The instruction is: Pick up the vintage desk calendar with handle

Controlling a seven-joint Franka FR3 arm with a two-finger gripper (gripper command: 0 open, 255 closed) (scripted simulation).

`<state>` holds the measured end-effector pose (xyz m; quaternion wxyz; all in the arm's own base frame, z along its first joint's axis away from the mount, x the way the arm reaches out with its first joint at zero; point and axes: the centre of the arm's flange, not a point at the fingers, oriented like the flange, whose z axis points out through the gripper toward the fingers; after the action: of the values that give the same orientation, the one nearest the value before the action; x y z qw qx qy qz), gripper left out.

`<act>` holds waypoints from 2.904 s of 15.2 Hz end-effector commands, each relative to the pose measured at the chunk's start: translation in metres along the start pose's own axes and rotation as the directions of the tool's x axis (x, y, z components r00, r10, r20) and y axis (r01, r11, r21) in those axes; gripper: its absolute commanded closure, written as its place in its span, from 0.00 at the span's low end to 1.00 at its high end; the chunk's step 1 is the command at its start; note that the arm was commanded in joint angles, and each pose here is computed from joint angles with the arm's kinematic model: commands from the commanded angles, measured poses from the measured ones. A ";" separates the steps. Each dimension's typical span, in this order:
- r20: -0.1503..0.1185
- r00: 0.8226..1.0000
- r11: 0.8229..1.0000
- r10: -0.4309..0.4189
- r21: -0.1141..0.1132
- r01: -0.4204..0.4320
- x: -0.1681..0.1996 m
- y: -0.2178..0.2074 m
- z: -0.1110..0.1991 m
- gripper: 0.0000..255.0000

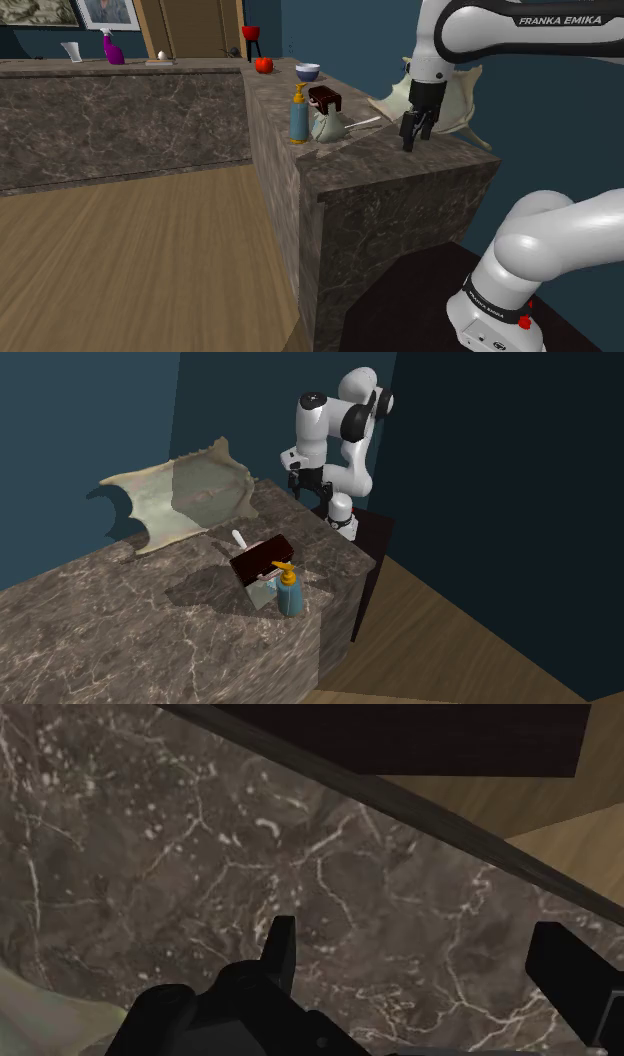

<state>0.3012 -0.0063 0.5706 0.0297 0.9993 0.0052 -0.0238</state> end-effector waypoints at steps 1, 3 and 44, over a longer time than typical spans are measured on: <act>0.000 1.000 1.000 0.000 0.000 0.000 0.000 0.000 0.000 0.00; 0.005 0.999 0.999 0.037 -0.014 -0.037 0.023 -0.010 -0.012 0.00; 0.028 0.918 0.910 0.395 -0.154 -0.386 0.265 -0.074 -0.091 1.00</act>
<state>0.5697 0.0759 0.6402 0.1065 0.9742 -0.1936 -0.0463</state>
